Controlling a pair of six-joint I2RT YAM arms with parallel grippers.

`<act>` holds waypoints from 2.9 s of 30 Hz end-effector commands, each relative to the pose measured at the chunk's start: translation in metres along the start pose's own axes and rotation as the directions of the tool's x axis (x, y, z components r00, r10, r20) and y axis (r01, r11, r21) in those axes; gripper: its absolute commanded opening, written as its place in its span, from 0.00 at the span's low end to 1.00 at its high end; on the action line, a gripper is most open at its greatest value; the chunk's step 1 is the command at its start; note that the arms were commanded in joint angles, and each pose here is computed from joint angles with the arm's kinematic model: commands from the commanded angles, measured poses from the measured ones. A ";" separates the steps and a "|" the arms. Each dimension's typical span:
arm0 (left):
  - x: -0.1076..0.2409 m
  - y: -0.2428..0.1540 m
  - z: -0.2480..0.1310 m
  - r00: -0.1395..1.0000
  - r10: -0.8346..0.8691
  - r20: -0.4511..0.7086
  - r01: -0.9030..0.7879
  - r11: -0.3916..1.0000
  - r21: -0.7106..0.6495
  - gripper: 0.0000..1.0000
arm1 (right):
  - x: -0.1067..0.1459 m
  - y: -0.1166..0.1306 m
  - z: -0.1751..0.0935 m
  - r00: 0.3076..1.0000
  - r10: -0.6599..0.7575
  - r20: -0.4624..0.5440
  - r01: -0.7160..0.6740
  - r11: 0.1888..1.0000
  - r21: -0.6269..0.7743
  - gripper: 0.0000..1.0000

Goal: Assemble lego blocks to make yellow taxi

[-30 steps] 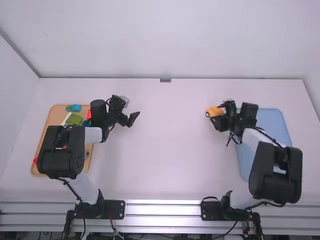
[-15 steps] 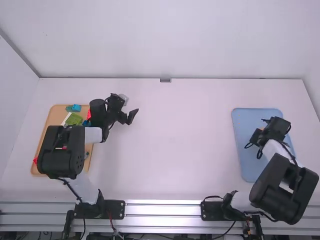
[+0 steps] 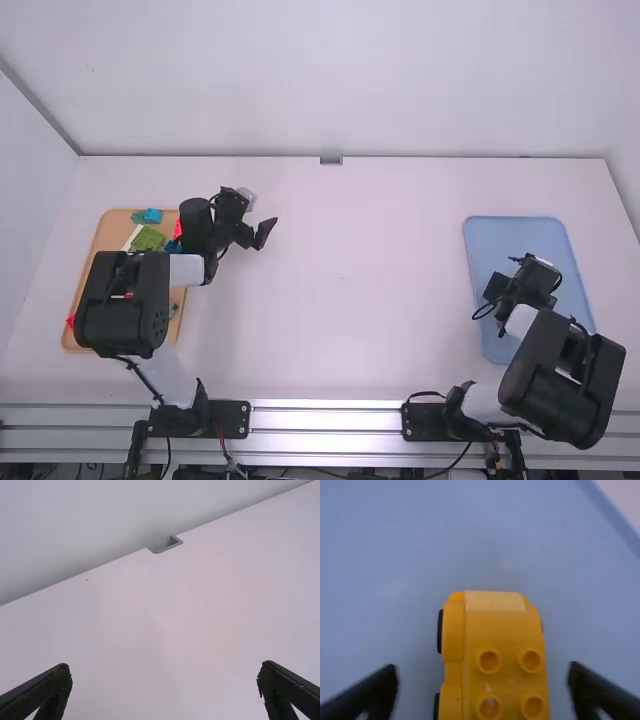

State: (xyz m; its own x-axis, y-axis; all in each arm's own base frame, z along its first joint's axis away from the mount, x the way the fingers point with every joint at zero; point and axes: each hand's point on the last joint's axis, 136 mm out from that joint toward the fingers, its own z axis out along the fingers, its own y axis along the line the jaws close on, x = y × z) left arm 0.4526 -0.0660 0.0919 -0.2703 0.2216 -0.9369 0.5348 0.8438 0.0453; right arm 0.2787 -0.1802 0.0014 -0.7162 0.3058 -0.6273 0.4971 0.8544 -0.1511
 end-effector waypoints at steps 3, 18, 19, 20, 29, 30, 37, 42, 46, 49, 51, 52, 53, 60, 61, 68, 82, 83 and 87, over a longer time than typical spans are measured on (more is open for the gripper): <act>-0.010 0.004 -0.002 1.000 0.003 0.020 -0.002 1.000 -0.012 0.99 | -0.005 0.000 -0.006 0.999 0.003 -0.049 -0.003 1.000 0.002 0.98; -0.062 0.023 -0.052 0.991 -0.131 0.032 0.135 0.970 -0.201 0.99 | -0.091 0.078 -0.121 0.976 -0.169 0.139 0.192 0.966 -0.173 0.99; -0.067 0.020 -0.059 0.991 -0.129 0.030 0.132 0.970 -0.205 0.99 | -0.092 0.084 -0.129 0.971 -0.180 0.157 0.208 0.960 -0.186 0.99; -0.071 0.019 -0.066 0.991 -0.134 0.023 0.135 0.965 -0.224 0.99 | -0.094 0.092 -0.138 0.964 -0.193 0.182 0.228 0.953 -0.201 0.99; -0.124 0.004 -0.143 0.993 -0.085 0.086 0.110 0.933 -0.342 0.99 | -0.094 0.148 -0.204 0.895 -0.260 0.362 0.382 0.865 -0.324 0.99; -0.131 0.000 -0.152 0.992 -0.073 0.101 0.104 0.933 -0.345 0.99 | -0.093 0.153 -0.211 0.887 -0.263 0.380 0.398 0.854 -0.336 0.98; -0.130 -0.019 -0.172 0.990 -0.084 0.110 0.117 0.931 -0.345 0.96 | -0.089 0.165 -0.227 0.878 -0.224 0.424 0.401 0.827 -0.394 0.96; -0.103 -0.023 -0.179 0.982 -0.167 0.091 0.190 0.904 -0.384 0.89 | -0.090 0.154 -0.226 0.881 -0.139 0.452 0.351 0.833 -0.428 0.89; -0.087 -0.020 -0.188 0.975 -0.196 0.103 0.222 0.873 -0.435 0.83 | -0.091 0.143 -0.226 0.870 -0.083 0.487 0.327 0.835 -0.443 0.83; -0.071 -0.017 -0.197 0.975 -0.196 0.103 0.222 0.844 -0.488 0.77 | -0.091 0.135 -0.227 0.848 -0.044 0.529 0.313 0.846 -0.432 0.77; -0.063 -0.020 -0.199 0.975 -0.196 0.103 0.222 0.844 -0.489 0.74 | -0.090 0.134 -0.229 0.833 -0.026 0.553 0.313 0.846 -0.432 0.73; -0.057 -0.023 -0.201 0.975 -0.196 0.103 0.222 0.844 -0.489 0.71 | -0.088 0.132 -0.231 0.819 -0.011 0.573 0.314 0.846 -0.431 0.70; -0.051 -0.025 -0.202 0.975 -0.196 0.103 0.222 0.844 -0.489 0.69 | -0.087 0.131 -0.232 0.807 0.001 0.590 0.314 0.846 -0.431 0.68; -0.009 -0.039 -0.206 0.975 -0.196 0.103 0.222 0.844 -0.489 0.52 | -0.050 0.126 -0.216 0.799 0.009 0.601 0.314 0.846 -0.431 0.51; -0.004 -0.040 -0.207 0.975 -0.196 0.103 0.222 0.844 -0.489 0.50 | -0.045 0.125 -0.214 0.799 0.009 0.601 0.314 0.846 -0.431 0.49; 0.038 -0.050 -0.204 0.975 -0.196 0.103 0.222 0.844 -0.489 0.33 | -0.010 0.124 -0.191 0.799 0.009 0.601 0.314 0.846 -0.431 0.33; 0.024 -0.052 -0.214 0.965 -0.117 0.236 0.222 0.844 -0.489 0.11 | -0.007 0.120 -0.197 0.727 0.075 0.682 0.316 0.846 -0.430 0.10; 0.022 -0.052 -0.215 0.963 -0.112 0.244 0.222 0.844 -0.489 0.10 | -0.008 0.119 -0.198 0.721 0.080 0.688 0.316 0.846 -0.429 0.09; 0.018 -0.052 -0.217 0.960 -0.101 0.261 0.222 0.844 -0.489 0.05 | -0.012 0.118 -0.205 0.699 0.098 0.708 0.316 0.846 -0.429 0.05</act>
State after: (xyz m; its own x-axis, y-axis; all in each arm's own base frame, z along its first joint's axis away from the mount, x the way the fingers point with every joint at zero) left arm 0.2456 0.0000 0.1515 -0.0993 0.0054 -0.9950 0.0013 1.0000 0.0053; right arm 0.2458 0.0028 0.1511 -0.1034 -0.0051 -0.9946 -0.0172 0.9998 -0.0033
